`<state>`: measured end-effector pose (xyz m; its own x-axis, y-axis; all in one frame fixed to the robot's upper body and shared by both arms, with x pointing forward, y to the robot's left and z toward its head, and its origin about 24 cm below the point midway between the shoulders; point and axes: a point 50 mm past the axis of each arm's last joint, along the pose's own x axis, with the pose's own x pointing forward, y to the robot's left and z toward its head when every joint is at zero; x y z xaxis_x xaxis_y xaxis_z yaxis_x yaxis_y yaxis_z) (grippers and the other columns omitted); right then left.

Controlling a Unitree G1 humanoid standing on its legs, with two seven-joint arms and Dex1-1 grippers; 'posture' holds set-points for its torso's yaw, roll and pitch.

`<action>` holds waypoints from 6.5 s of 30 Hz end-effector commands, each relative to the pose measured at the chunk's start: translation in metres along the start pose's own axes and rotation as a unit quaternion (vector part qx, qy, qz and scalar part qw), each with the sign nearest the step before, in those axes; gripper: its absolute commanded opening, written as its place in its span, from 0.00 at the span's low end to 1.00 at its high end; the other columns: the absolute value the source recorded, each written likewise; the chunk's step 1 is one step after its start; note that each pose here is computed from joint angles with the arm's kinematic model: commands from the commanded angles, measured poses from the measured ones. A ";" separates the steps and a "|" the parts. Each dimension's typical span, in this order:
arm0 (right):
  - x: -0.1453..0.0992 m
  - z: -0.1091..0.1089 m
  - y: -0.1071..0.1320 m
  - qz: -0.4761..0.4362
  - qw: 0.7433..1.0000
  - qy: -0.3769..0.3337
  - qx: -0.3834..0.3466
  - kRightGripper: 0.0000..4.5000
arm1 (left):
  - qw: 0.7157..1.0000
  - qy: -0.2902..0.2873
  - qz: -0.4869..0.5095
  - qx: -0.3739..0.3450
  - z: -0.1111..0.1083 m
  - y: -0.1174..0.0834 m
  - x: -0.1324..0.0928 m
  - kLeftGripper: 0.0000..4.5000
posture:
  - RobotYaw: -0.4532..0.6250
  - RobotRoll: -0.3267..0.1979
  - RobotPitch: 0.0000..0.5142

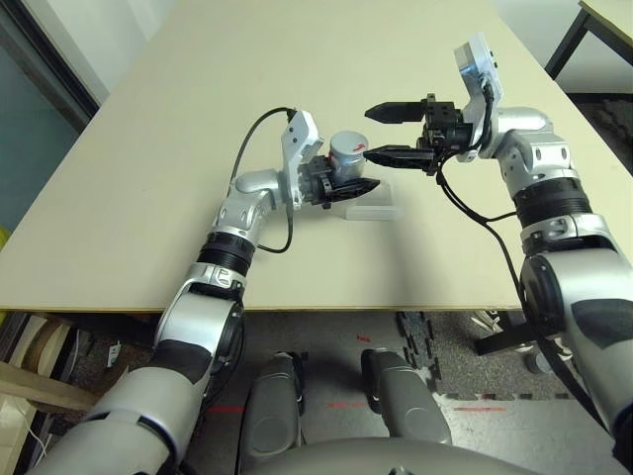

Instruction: Pour the medicine from the bottle into the box.

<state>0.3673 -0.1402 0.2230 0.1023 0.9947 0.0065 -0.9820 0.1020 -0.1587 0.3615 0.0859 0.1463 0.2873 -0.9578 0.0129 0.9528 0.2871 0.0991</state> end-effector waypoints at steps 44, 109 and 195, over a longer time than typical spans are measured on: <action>-0.016 -0.010 -0.015 -0.134 0.991 0.019 0.019 1.00 | 1.000 -0.010 -0.008 0.022 0.007 -0.002 0.009 0.58 | 0.22 0.62 0.24; -0.013 -0.004 0.010 -0.067 0.997 0.011 0.036 1.00 | 1.000 -0.018 0.003 0.021 0.005 -0.003 0.013 0.58 | 0.22 0.62 0.26; -0.039 -0.009 0.002 -0.145 0.989 0.022 0.038 1.00 | 0.999 -0.019 0.041 0.026 0.007 0.008 0.000 0.58 | 0.22 0.62 0.28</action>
<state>0.3640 -0.1733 0.2115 0.3660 0.9306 -0.0110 -0.9291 0.3647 -0.0618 0.3669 0.0864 0.1544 0.3504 -0.9343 0.0658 0.9231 0.3563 0.1443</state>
